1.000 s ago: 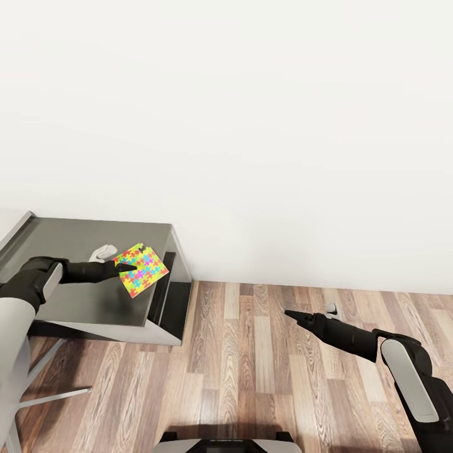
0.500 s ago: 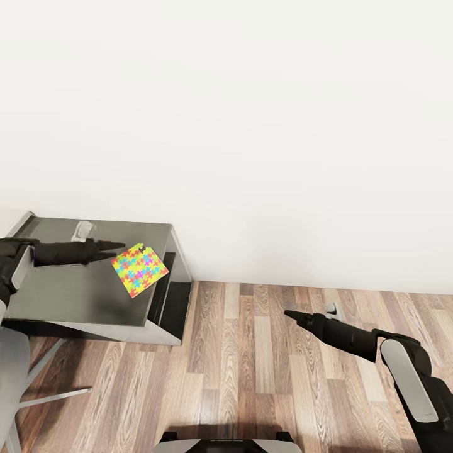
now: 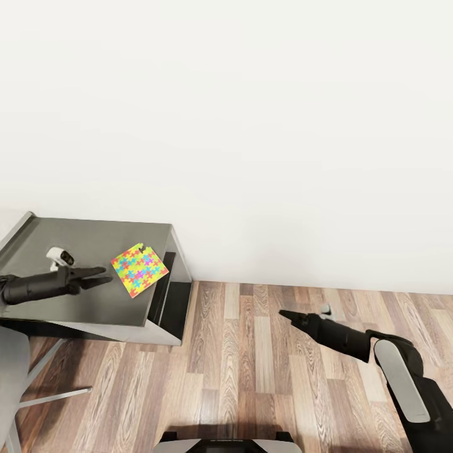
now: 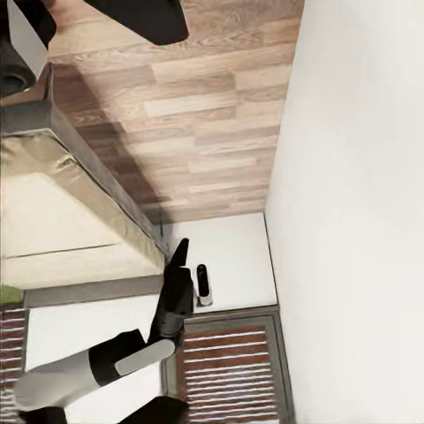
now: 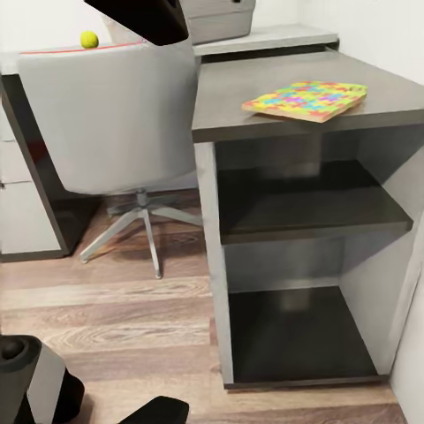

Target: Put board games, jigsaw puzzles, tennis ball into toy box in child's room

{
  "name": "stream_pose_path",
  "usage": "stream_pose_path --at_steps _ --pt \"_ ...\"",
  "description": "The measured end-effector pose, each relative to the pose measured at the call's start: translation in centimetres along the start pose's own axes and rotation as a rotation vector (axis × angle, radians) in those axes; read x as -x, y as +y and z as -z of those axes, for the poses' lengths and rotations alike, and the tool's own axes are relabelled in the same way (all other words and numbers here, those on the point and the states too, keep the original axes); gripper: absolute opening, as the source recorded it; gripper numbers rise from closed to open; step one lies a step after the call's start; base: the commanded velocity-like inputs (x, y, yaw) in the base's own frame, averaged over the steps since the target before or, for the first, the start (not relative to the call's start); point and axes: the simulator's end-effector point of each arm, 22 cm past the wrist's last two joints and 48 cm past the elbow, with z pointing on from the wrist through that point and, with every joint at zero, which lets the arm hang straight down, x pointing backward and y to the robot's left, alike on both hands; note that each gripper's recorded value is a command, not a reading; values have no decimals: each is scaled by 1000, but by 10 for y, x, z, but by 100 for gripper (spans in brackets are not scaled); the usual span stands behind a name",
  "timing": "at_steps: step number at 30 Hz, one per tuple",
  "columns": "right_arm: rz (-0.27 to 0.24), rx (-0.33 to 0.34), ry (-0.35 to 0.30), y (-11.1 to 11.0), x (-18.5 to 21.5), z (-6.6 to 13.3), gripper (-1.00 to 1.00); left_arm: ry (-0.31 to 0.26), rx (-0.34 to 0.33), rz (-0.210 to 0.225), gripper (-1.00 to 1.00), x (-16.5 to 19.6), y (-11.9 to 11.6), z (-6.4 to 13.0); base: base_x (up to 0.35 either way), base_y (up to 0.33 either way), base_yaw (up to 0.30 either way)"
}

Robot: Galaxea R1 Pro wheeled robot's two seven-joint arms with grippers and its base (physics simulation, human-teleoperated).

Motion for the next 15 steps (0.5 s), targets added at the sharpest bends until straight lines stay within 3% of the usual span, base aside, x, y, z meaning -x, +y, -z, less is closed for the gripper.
stream_pose_path --at_steps 4,7,10,15 --pt "-44 54 -5 19 -14 -24 100 55 -90 -17 100 -46 -31 -12 0 0 0" --pt "-61 78 -1 30 -21 -36 100 72 -109 8 100 -71 -33 -14 0 0 0" --pt "-57 93 11 40 -27 -43 100 7 -113 -10 100 -63 -39 1 0 0 0" --pt "-47 122 21 54 -33 -54 100 -40 -116 -29 100 -53 -45 12 0 0 0"
